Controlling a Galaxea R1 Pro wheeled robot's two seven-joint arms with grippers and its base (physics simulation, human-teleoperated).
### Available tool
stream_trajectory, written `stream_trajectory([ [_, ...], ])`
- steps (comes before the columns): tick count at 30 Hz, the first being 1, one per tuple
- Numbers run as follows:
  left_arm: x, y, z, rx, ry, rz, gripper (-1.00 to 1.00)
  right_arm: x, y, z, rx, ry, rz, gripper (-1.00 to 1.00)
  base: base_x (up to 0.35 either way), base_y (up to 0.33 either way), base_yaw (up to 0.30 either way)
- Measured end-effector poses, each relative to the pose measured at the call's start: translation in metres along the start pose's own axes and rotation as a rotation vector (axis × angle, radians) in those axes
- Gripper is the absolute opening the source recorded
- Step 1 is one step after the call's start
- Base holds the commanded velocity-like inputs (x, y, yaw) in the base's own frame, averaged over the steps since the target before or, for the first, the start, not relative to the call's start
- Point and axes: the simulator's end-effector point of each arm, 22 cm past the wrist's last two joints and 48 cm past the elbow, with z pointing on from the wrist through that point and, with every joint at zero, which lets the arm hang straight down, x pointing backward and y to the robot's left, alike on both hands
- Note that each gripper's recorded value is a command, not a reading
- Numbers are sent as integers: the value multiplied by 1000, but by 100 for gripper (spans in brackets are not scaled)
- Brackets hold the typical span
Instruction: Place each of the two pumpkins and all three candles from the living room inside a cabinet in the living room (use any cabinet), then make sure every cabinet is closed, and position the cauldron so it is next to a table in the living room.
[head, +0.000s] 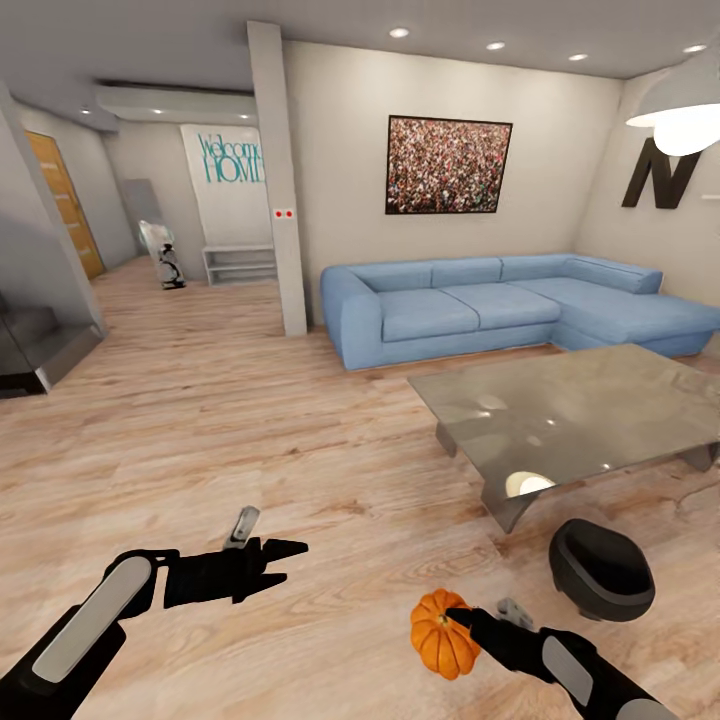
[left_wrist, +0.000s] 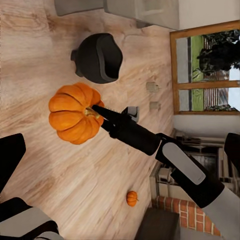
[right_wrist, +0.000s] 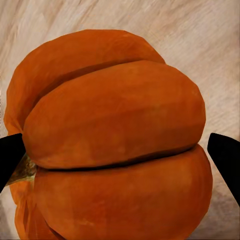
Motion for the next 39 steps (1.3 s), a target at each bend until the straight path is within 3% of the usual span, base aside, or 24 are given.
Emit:
stream_trajectory([
  [4,0,0,0,0,0,0,100,0,-2,-1,0,7,6,-100,0,0,-57],
  [11,-3,-9,-5,-2,0,-1,100,2,18,-11,-89,9,11,-100,0,0,-157],
  [21,-7,-22,-10,-6,4,-7,100,10,18,-22,-72,30,33,-100,0,0,-199],
  [26,-9,-28,-12,-7,7,-13,100,6,16,-27,-58,8,29,-100,0,0,-183],
  [39,-14,-47,-20,-8,8,-16,100,4,22,-44,-44,11,36,-100,0,0,-31],
])
